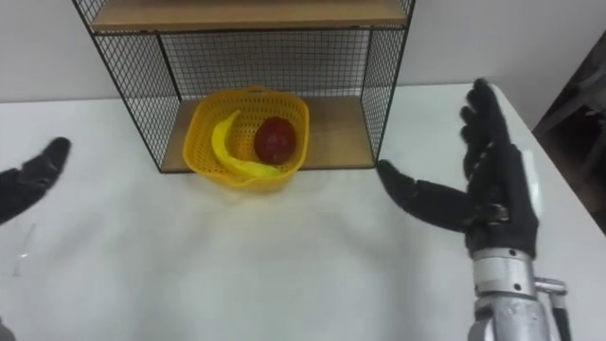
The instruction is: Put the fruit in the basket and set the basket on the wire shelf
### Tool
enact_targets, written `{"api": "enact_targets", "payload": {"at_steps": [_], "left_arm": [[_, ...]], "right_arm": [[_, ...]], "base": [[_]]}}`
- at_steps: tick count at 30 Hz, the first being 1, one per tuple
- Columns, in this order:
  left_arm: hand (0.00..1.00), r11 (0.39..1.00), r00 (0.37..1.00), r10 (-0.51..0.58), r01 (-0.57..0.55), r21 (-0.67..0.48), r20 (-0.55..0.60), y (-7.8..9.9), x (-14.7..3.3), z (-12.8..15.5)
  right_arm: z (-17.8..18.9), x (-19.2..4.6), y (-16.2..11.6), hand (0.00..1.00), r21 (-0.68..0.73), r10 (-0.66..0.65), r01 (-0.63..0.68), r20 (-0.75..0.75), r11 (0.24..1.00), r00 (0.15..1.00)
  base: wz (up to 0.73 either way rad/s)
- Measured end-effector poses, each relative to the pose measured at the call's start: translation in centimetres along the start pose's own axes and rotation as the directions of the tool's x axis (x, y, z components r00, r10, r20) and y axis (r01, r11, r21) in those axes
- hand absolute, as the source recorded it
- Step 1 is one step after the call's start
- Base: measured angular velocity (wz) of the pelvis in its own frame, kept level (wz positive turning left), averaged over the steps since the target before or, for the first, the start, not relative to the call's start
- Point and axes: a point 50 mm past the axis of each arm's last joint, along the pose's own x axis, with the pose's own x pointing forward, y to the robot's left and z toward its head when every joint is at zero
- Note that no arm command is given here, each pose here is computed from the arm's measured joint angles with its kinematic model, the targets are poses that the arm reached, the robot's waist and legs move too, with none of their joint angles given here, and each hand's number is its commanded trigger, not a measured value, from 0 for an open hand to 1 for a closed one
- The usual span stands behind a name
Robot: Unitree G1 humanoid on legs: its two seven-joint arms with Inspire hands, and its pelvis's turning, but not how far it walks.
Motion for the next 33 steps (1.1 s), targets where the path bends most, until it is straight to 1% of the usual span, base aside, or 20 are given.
{"api": "enact_targets", "payload": {"at_steps": [2,4,6,7,8,9,11,14,16,18,19,21,22,24,25,27,28,30,31,33], "left_arm": [[0.0,0.992,0.991,0.118,-0.121,0.041,0.068,1.9,1.1,0.9],[0.0,0.967,0.965,0.228,-0.24,0.086,0.129,4.0,1.7,1.7],[0.0,0.909,0.905,0.376,-0.402,0.107,0.199,6.9,2.0,2.9],[0.0,0.891,0.885,0.413,-0.441,0.104,0.215,7.6,2.0,3.2],[0.0,0.852,0.843,0.476,-0.513,0.106,0.252,9.0,2.0,3.9],[0.0,0.831,0.82,0.503,-0.546,0.108,0.272,9.6,2.0,4.2],[0.0,0.752,0.727,0.593,-0.654,0.083,0.346,11.8,2.1,5.8],[0.0,0.66,0.625,0.689,-0.75,0.038,0.366,14.4,2.0,6.6],[0.0,0.594,0.574,0.753,-0.803,0.042,0.321,16.3,1.7,6.0],[0.0,0.503,0.506,0.836,-0.861,0.068,0.212,18.5,0.7,4.3],[0.0,0.48,0.487,0.853,-0.873,0.083,0.186,19.1,0.3,3.8],[0.0,0.39,0.401,0.913,-0.912,0.125,0.077,20.9,-1.2,2.0],[0.0,0.362,0.373,0.926,-0.921,0.14,0.055,21.4,-1.6,1.5],[0.0,0.271,0.272,0.962,-0.935,0.23,-0.026,23.1,-3.4,-0.7],[0.0,0.25,0.246,0.968,-0.937,0.245,-0.049,23.4,-3.9,-1.2],[0.0,0.174,0.147,0.983,-0.942,0.288,-0.112,24.6,-5.5,-2.5],[0.0,0.154,0.121,0.984,-0.943,0.296,-0.127,25.0,-5.8,-2.8],[0.0,0.068,0.008,0.985,-0.936,0.345,-0.171,26.2,-7.8,-4.0],[0.0,0.049,-0.018,0.983,-0.933,0.356,-0.182,26.3,-8.3,-4.3],[0.0,-0.025,-0.114,0.974,-0.912,0.41,-0.195,27.0,-10.0,-5.1]], "right_arm": [[1.4,1.2,-2.6,0.0,-0.073,-0.106,0.112,0.082,0.991,0.991],[2.6,1.5,-4.8,0.0,-0.132,-0.211,0.231,0.149,0.964,0.966],[4.1,1.4,-7.6,0.0,-0.203,-0.349,0.4,0.247,0.894,0.904],[4.4,1.3,-8.2,0.0,-0.207,-0.379,0.437,0.267,0.875,0.886],[5.1,1.1,-9.6,0.0,-0.213,-0.438,0.51,0.308,0.833,0.845],[5.5,0.9,-10.2,0.0,-0.213,-0.467,0.546,0.327,0.81,0.822],[6.6,0.2,-12.2,0.0,-0.2,-0.564,0.669,0.399,0.716,0.723],[7.2,-0.8,-14.8,0.0,-0.179,-0.666,0.791,0.449,0.585,0.595],[6.7,-1.3,-16.4,0.0,-0.18,-0.726,0.843,0.438,0.507,0.53],[5.4,-2.4,-18.2,0.0,-0.194,-0.814,0.898,0.381,0.394,0.439],[5.2,-2.6,-18.5,0.0,-0.196,-0.831,0.908,0.366,0.371,0.419],[3.7,-3.9,-20.0,0.0,-0.219,-0.895,0.938,0.305,0.267,0.326],[3.2,-4.2,-20.4,0.0,-0.233,-0.911,0.943,0.285,0.238,0.3],[1.3,-6.0,-21.6,0.0,-0.297,-0.958,0.945,0.207,0.134,0.201],[0.9,-6.4,-21.9,0.0,-0.298,-0.967,0.948,0.187,0.11,0.171],[-0.6,-8.4,-22.8,0.0,-0.338,-0.989,0.941,0.136,0.002,0.051],[-1.0,-8.9,-23.0,0.0,-0.353,-0.992,0.935,0.126,-0.02,0.026],[-3.1,-11.2,-23.6,0.0,-0.405,-0.995,0.908,0.039,-0.104,-0.097],[-3.6,-11.9,-23.7,0.0,-0.419,-0.991,0.899,0.012,-0.126,-0.134],[-5.5,-15.1,-24.2,0.0,-0.445,-0.949,0.868,-0.107,-0.22,-0.295]], "base": [[0.0],[0.0],[0.0],[0.0],[0.0],[0.0],[0.02],[0.04],[0.0],[0.0],[0.0],[0.0],[0.07],[0.06],[0.03],[0.0],[0.0],[0.0],[0.04],[0.09]]}}
